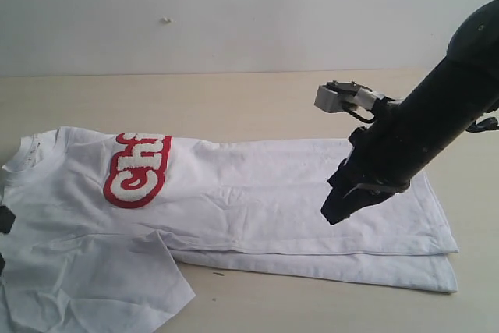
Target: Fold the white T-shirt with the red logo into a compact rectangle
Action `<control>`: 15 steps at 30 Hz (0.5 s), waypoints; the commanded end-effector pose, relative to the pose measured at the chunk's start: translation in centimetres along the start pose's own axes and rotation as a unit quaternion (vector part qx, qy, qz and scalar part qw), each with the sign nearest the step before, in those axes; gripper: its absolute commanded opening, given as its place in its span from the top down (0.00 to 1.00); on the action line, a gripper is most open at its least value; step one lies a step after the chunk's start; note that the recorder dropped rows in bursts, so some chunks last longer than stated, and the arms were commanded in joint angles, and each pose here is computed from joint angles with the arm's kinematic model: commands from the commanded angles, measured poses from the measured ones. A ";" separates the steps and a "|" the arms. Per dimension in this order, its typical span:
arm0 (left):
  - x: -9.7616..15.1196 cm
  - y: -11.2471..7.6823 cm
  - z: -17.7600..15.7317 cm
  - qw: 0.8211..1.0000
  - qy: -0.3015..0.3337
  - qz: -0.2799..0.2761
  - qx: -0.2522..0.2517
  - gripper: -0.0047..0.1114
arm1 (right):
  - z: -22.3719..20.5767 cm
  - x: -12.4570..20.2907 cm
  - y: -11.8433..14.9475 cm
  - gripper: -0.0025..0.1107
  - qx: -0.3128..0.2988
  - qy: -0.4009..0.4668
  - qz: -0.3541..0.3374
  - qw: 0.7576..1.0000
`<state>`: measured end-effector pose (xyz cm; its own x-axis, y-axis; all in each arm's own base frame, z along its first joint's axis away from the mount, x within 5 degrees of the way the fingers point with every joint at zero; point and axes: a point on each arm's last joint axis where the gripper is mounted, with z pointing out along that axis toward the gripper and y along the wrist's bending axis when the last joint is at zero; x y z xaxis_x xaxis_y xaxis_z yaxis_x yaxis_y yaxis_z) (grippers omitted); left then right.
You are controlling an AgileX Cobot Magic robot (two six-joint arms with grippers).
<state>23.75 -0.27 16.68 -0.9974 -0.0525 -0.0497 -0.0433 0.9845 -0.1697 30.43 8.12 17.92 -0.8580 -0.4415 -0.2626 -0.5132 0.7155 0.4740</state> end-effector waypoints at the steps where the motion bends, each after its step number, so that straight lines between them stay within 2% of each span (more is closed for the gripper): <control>1: 3.3 -0.3 1.5 0.999 0.026 -0.027 0.029 0.43 | 0.4 0.8 0.5 0.98 -0.020 0.007 0.002 1.000; 3: 4.6 -0.9 2.1 0.997 0.010 -0.038 0.064 0.43 | 0.7 1.1 0.6 0.98 -0.032 0.007 0.005 0.999; 7: 5.8 -0.7 3.0 0.996 0.010 -0.056 0.065 0.42 | 0.7 1.3 0.9 0.98 -0.050 0.010 0.000 0.999; 15: 6.4 -0.6 3.7 0.994 0.000 -0.084 0.064 0.42 | 0.7 1.2 1.1 0.98 -0.058 0.007 -0.005 0.998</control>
<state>17.93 -1.69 13.14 -0.9840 -0.1783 -0.0002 -0.1704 0.9407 -0.2934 28.97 8.59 17.17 -0.8582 -0.4526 -0.2420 -0.5046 0.6575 0.5596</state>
